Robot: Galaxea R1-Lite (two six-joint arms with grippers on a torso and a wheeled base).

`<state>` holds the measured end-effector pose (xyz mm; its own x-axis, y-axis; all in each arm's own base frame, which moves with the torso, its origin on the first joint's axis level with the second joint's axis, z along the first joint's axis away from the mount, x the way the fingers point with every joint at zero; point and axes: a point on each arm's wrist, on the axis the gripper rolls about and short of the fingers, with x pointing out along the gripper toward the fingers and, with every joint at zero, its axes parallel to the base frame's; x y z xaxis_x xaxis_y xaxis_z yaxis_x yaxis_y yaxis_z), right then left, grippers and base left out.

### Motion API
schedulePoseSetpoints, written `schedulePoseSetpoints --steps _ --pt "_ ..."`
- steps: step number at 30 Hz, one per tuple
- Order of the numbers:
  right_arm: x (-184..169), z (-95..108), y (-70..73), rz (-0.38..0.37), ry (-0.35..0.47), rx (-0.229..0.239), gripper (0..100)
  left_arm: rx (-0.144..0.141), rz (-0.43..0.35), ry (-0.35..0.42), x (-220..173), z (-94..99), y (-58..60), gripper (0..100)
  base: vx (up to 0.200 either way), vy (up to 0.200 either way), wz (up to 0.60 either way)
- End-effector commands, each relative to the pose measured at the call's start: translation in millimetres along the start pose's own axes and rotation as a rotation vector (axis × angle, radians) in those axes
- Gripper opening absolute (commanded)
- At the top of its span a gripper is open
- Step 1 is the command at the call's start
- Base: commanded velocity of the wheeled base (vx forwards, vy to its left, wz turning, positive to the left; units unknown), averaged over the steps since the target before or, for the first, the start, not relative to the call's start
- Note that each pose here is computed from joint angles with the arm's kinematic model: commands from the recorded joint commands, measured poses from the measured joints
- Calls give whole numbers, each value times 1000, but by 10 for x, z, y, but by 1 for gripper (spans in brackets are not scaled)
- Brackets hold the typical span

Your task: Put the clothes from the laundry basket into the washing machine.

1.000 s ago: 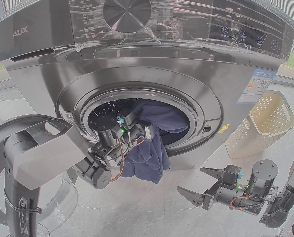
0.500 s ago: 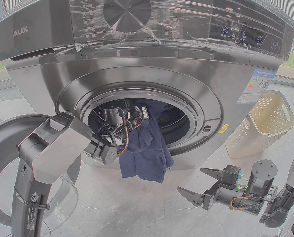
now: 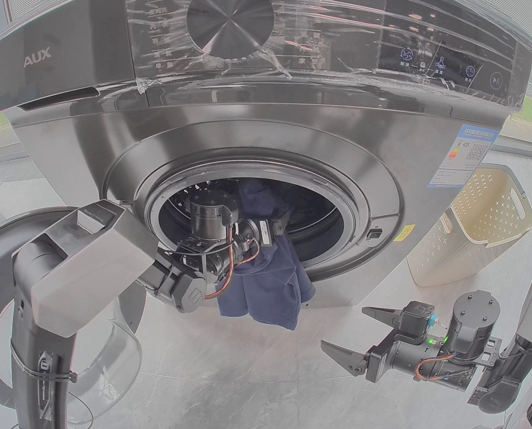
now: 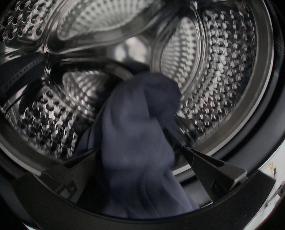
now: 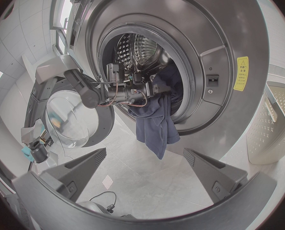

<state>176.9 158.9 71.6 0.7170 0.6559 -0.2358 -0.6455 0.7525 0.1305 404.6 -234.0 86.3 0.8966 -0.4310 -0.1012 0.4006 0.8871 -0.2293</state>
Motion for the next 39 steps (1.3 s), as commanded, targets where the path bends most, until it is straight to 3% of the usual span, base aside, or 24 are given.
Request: schedulePoseSetpoints --steps 1,8,17,18,23,25,29,31,34,36,39 --pt "-1 -13 11 7 7 -3 100 14 -12 108 -347 122 -139 100 0 0 0" --pt "-1 -13 15 8 7 -4 100 123 9 247 -451 -159 -64 100 0 0 0" --pt "19 -34 23 10 15 -3 100 173 14 300 -335 -456 3 100 0 0 0" --pt "19 -34 23 10 15 -3 100 172 11 292 -309 -456 0 0 0 0 0" --pt "19 -34 23 10 15 -3 100 145 -4 199 -142 -340 -41 0 0 0 0" --pt "22 -31 23 11 13 -3 100 119 -7 156 -74 -269 -59 0 0 0 0" --pt "27 -26 28 12 11 -3 100 24 -10 33 56 -30 -114 0 0 0 0" --pt "27 -27 31 14 11 -4 100 4 -14 -3 94 48 -122 0 0 0 0" --pt "30 -28 61 24 11 -4 100 -32 0 -144 244 254 -110 0 0 0 0" --pt "29 -28 64 24 11 -4 100 -42 13 -205 334 285 -104 0 0 0 0" --pt "27 -28 83 32 10 -6 100 -47 21 -234 380 283 -96 0 0 0 0"
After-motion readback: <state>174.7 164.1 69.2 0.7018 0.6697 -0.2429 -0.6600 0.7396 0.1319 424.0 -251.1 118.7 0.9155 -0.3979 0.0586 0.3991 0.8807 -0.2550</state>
